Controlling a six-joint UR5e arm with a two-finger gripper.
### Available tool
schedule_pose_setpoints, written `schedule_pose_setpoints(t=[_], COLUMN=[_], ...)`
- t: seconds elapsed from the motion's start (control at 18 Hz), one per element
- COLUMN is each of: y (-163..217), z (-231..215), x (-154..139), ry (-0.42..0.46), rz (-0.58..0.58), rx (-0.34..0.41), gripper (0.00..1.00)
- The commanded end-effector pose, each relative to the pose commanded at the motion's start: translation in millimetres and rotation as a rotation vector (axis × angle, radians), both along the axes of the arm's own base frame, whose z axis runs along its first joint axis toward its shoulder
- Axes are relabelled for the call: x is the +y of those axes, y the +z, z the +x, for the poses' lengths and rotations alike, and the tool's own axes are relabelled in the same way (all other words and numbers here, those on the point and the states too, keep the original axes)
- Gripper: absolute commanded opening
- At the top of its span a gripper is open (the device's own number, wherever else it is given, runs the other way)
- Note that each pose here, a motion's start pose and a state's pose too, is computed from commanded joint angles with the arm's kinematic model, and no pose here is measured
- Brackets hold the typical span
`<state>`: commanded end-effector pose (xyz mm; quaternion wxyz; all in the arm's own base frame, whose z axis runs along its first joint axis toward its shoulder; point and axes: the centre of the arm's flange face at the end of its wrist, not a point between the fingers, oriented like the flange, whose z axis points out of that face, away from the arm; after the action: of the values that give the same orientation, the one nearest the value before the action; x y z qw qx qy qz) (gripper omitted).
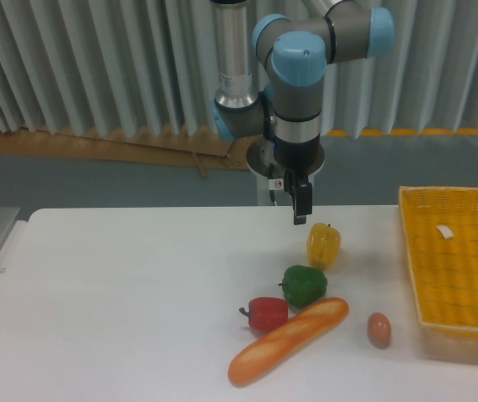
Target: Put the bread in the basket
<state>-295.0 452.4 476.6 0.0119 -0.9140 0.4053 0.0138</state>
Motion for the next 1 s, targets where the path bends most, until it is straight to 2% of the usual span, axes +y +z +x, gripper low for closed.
schedule_pose_setpoints(t=[1.0], y=[1.5], z=[0.2], x=[-2.8], ry=[0.021], rz=[-0.001], rx=[0.003], gripper=[1.0])
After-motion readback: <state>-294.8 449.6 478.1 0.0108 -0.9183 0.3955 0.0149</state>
